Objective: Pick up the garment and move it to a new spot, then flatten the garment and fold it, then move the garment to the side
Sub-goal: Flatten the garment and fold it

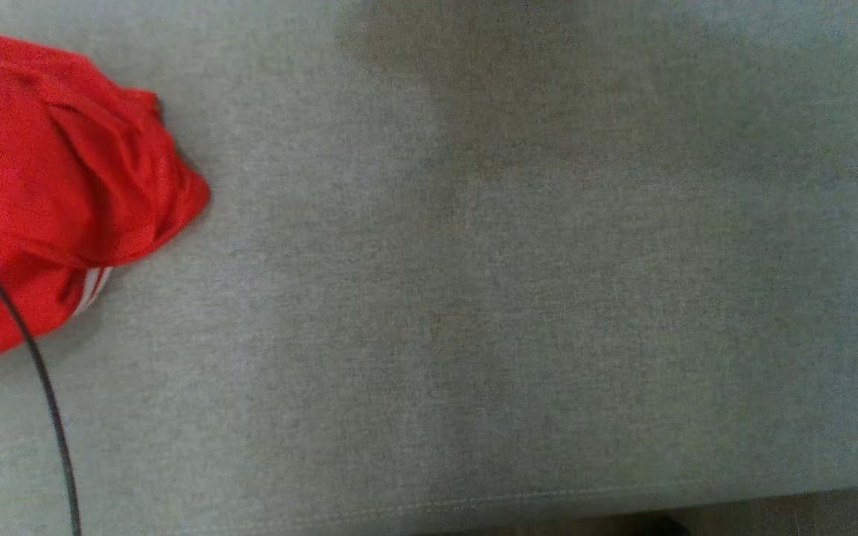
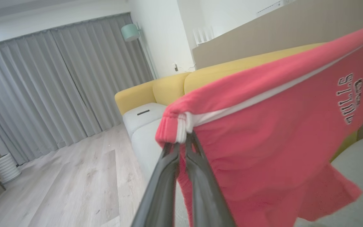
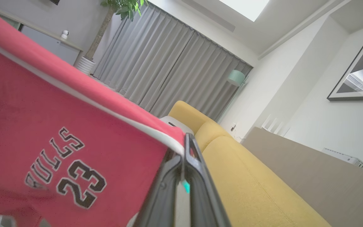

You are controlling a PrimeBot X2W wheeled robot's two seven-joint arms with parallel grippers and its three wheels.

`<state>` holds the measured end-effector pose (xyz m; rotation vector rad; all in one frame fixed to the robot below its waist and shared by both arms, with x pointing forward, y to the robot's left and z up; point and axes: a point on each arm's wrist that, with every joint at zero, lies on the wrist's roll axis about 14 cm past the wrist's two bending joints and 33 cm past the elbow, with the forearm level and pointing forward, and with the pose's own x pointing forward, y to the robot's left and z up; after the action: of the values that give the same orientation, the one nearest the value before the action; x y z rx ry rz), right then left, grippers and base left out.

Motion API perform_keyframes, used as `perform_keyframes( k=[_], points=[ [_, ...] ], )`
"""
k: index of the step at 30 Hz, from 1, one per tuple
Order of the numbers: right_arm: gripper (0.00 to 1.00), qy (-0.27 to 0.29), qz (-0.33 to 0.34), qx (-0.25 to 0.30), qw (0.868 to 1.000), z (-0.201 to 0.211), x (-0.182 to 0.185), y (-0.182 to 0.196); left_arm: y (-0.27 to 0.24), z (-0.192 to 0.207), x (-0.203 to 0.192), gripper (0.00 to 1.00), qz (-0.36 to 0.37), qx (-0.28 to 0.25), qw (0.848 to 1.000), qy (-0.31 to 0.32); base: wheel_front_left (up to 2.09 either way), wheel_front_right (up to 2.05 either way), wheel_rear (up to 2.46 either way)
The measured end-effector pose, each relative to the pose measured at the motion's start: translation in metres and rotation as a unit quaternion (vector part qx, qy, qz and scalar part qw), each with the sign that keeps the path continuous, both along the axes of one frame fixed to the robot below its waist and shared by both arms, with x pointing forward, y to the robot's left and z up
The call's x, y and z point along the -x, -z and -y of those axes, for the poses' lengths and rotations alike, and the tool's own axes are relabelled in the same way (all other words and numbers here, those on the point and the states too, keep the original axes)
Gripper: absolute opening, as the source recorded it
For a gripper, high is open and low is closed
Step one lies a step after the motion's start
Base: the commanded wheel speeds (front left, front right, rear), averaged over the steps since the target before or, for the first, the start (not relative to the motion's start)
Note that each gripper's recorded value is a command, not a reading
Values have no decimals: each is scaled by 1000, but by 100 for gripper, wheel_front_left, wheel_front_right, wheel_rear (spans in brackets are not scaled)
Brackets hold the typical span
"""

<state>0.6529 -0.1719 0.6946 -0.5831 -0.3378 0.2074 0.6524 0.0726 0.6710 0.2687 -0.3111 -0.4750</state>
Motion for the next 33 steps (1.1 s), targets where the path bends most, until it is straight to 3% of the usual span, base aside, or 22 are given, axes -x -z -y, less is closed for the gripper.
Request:
perform_keyframes(
  k=[4,10,16,19,29,33],
  points=[
    [0,6,-9,6,1000,6,-17,29,24,9,-15,0,-1,19,1000,6,0,0,0],
    [0,5,-78,20,997,7,-11,92,69,10,-2,0,-46,2,999,6,0,0,0],
    [0,-5,-219,35,975,4,39,203,176,11,56,0,-173,-19,985,12,0,0,0],
    [0,-20,-267,46,962,-1,70,236,205,12,91,0,-209,-28,977,22,0,0,0],
    [0,-47,-339,87,936,12,146,256,248,20,200,0,-263,-83,959,71,0,0,0],
    [0,-63,-349,84,931,13,168,246,247,15,224,0,-265,-91,957,73,0,0,0]
  ],
)
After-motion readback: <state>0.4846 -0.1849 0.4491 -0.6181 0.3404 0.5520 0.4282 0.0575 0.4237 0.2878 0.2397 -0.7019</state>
